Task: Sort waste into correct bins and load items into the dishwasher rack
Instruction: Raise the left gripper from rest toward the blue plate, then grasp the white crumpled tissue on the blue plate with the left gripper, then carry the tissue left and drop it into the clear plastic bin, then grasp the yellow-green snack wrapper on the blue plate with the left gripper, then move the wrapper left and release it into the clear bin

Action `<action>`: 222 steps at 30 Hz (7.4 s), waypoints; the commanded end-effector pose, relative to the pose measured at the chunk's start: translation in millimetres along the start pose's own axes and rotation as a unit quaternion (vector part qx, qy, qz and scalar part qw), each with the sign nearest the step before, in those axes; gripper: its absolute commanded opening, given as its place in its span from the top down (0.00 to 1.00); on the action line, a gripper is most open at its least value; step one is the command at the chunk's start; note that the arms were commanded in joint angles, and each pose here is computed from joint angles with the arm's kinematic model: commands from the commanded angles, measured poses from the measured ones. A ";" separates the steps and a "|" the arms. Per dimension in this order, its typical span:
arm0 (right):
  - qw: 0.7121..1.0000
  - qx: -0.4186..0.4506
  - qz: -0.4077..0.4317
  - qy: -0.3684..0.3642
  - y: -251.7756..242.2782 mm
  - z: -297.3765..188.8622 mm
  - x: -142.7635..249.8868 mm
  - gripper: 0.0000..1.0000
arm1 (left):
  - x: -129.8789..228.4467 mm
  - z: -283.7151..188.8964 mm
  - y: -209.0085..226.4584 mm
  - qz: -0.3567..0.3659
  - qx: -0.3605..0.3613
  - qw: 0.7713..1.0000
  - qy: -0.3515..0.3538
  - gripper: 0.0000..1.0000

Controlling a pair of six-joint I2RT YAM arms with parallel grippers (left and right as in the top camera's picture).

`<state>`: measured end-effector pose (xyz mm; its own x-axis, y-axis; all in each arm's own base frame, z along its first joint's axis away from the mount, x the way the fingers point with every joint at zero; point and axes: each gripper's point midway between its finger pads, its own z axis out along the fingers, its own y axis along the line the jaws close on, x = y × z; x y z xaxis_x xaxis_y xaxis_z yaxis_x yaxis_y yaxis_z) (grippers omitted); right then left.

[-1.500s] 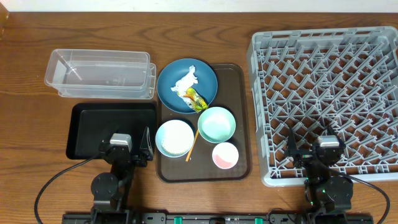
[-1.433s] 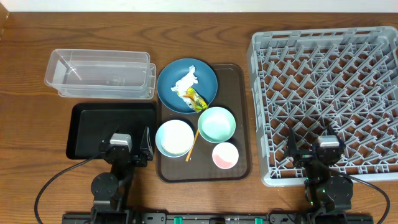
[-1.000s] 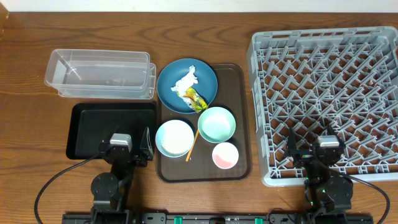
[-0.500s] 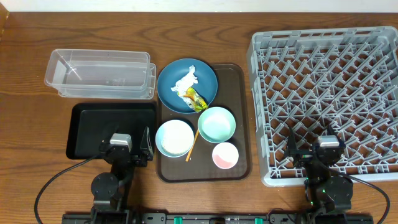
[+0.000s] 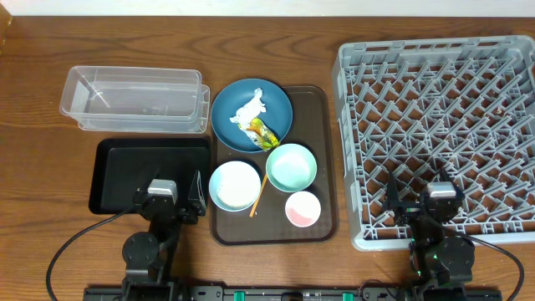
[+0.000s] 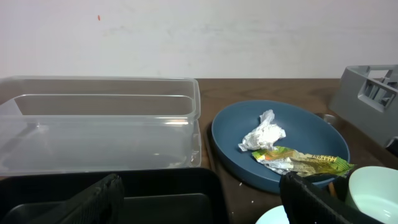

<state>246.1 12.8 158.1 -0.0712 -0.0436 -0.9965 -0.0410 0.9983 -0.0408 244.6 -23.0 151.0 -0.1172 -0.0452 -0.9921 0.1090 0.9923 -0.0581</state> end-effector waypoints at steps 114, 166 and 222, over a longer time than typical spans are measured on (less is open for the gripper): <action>0.911 -0.003 0.042 0.411 2.7 -6.0 -38.7 0.01 | 104.4 195.0 -92.7 0.054 0.072 0.860 0.502 0.60; 0.911 -0.003 0.042 0.411 2.7 -5.9 -38.8 0.01 | 28.1 175.0 -93.9 -0.102 0.029 0.878 0.467 0.46; 0.910 -0.001 0.047 0.412 2.8 -6.3 -38.5 0.01 | -33.3 186.4 53.4 -0.139 -0.149 0.913 0.352 0.93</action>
<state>240.6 16.4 190.1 -0.8068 0.0096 -0.5908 -0.0086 0.9996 0.0281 436.3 -13.6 169.0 -0.7178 -0.3132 -0.6218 -0.2359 0.9497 -0.2061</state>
